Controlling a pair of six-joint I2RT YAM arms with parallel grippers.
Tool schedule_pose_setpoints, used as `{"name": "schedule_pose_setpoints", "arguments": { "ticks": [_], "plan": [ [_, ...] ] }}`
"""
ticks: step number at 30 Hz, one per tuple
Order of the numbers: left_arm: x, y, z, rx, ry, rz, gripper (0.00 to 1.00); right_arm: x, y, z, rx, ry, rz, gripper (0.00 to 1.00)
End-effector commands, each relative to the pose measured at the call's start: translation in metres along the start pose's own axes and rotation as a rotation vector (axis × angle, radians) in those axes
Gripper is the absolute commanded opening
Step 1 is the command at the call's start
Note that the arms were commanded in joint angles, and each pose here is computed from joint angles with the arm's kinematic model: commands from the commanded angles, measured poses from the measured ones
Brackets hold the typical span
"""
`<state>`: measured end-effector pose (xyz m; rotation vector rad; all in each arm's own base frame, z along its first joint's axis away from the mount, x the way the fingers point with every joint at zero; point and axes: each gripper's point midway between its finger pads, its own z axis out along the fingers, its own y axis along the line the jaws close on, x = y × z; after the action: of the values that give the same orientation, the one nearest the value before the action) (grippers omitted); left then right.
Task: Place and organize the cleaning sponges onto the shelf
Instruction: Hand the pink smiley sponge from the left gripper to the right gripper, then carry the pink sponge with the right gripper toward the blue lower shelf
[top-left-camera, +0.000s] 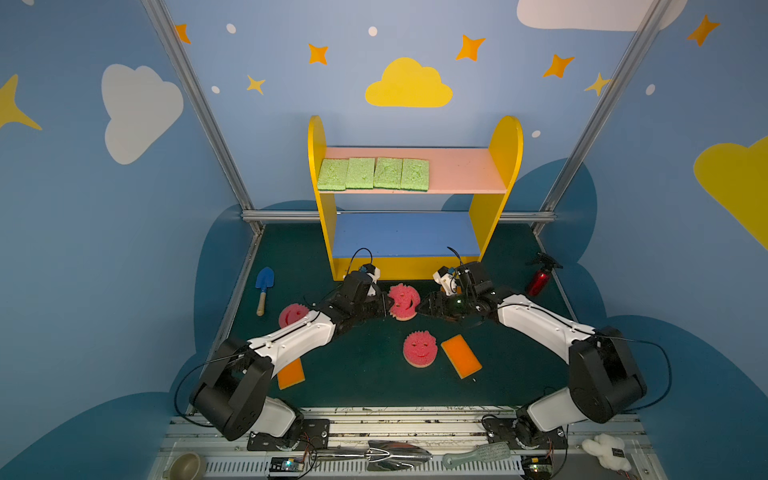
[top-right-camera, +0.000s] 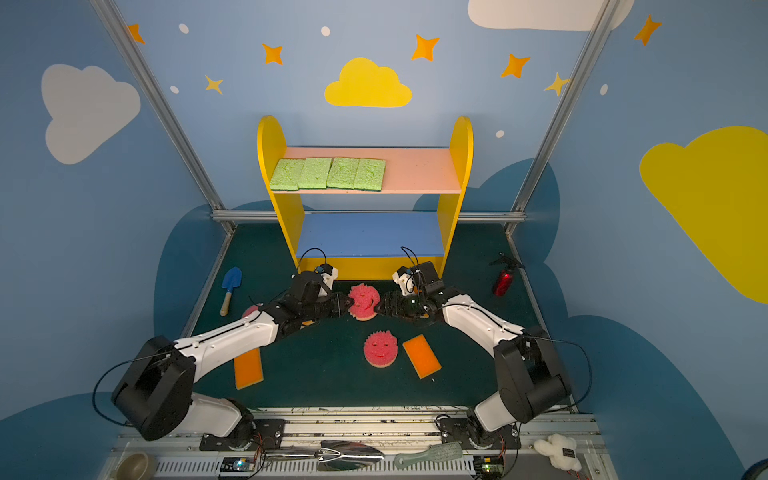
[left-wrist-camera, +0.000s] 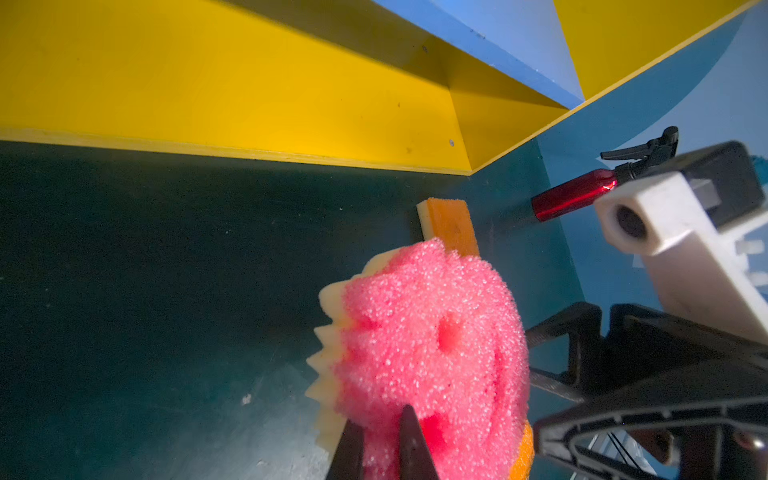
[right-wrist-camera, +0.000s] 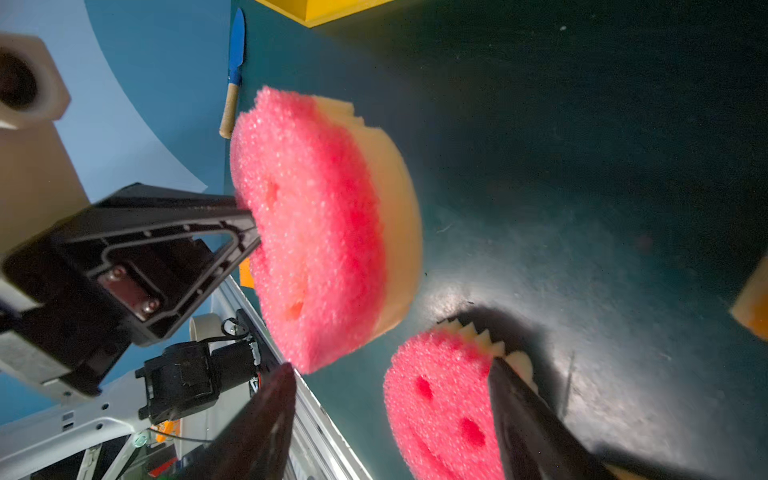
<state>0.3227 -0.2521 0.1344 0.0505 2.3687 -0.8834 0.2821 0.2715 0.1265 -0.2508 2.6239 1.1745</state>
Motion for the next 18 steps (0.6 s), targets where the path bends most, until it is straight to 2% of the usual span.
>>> {"name": "schedule_pose_setpoints", "arguments": {
  "ticks": [1, 5, 9, 12, 18],
  "plan": [
    [0.000, 0.001, -0.013, 0.008, 0.000, -0.001, 0.03, -0.014, 0.019, 0.002, -0.076, -0.016, -0.001, 0.68],
    [-0.002, 0.000, -0.023, 0.035, -0.022, -0.016, 0.03, -0.019, 0.023, 0.008, -0.111, -0.019, 0.014, 0.63],
    [-0.004, 0.000, -0.022, 0.080, -0.057, -0.056, 0.03, -0.022, 0.031, 0.013, -0.175, -0.013, 0.027, 0.63],
    [0.000, -0.004, -0.019, 0.113, -0.022, -0.066, 0.03, -0.026, 0.037, 0.015, -0.216, -0.017, 0.034, 0.62],
    [-0.007, -0.007, -0.023, 0.131, -0.048, -0.077, 0.03, -0.029, 0.038, 0.018, -0.240, -0.021, 0.047, 0.46]
  ]
}}
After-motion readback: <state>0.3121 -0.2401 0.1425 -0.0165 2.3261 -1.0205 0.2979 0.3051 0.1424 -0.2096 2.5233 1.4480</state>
